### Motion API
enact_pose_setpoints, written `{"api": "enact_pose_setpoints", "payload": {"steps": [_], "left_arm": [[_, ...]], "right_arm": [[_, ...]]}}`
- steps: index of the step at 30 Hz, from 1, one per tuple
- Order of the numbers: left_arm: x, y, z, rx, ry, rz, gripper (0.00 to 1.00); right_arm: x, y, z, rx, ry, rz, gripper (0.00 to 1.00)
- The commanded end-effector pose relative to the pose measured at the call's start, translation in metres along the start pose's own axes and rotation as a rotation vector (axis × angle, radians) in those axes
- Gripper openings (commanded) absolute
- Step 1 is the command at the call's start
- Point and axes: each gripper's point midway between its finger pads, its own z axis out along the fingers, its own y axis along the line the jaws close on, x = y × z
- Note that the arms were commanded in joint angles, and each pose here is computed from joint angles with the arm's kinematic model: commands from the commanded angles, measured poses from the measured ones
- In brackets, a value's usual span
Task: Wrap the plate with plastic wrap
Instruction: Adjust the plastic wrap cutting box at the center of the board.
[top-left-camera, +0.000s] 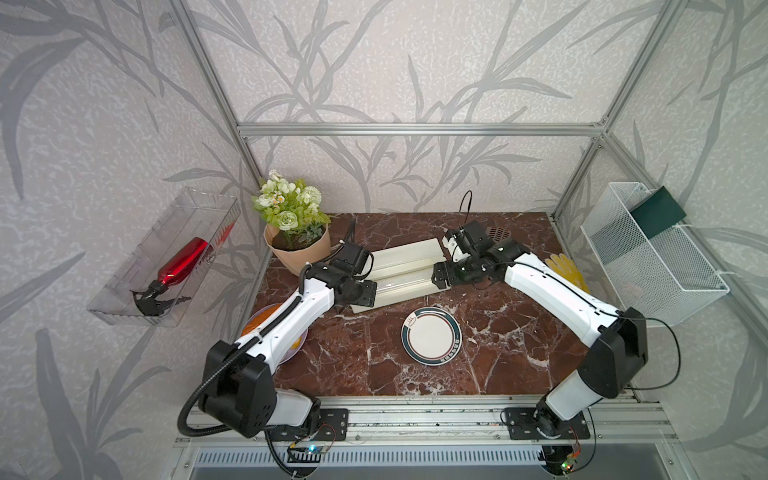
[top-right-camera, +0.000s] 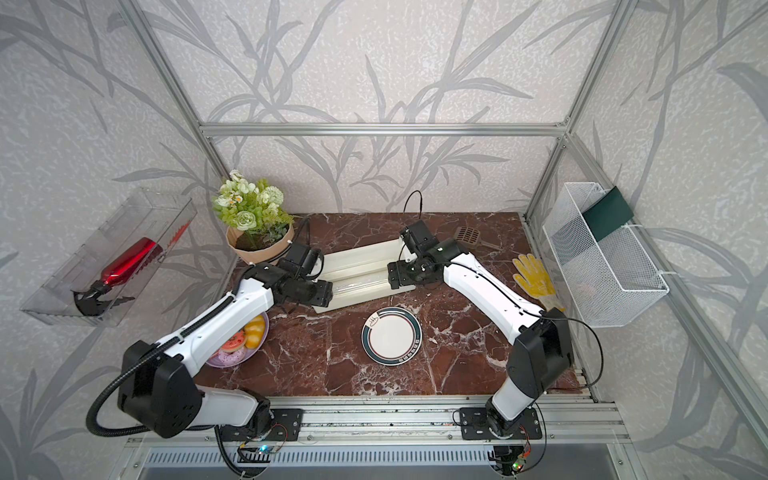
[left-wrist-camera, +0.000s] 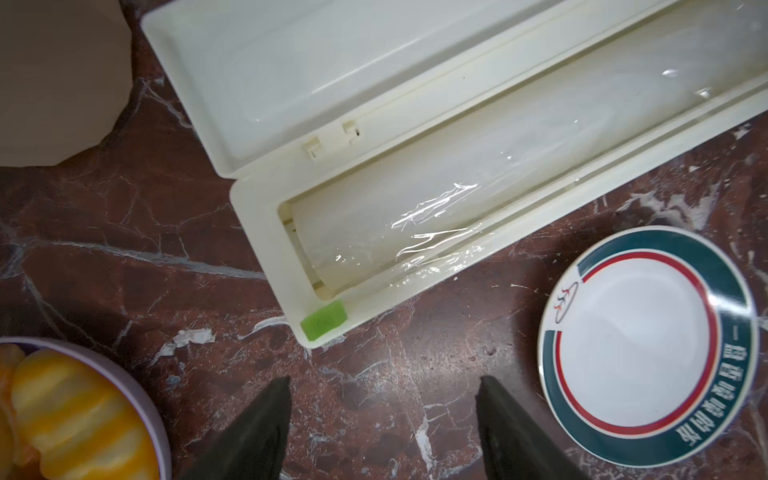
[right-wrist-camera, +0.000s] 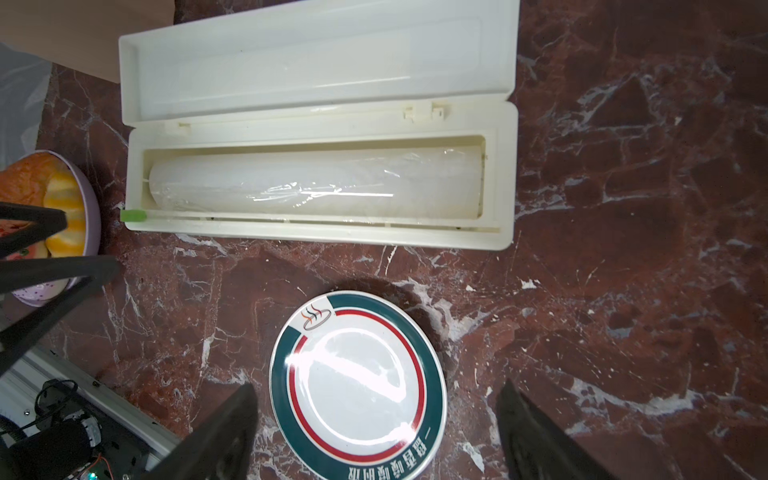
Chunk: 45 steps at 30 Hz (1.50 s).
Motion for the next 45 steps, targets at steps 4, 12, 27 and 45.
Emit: {"api": "enact_pose_setpoints", "payload": {"steps": [4,12,27,45], "left_arm": [[-0.018,0.0,0.013,-0.041,0.034,0.034,0.64],[-0.036,-0.003,0.028,-0.043,0.062,0.047,0.62],[-0.017,0.0,0.054,0.006,0.151,0.015,0.54],[-0.012,0.006,0.064,-0.003,0.18,0.012,0.3]], "right_arm": [[-0.007,0.002,0.021,0.012,0.072,0.006,0.86],[-0.016,0.0,0.029,-0.006,0.075,0.021,0.82],[-0.023,-0.018,0.062,0.065,0.133,0.168,0.74],[-0.023,-0.03,0.123,0.219,0.236,0.219,0.64]]}}
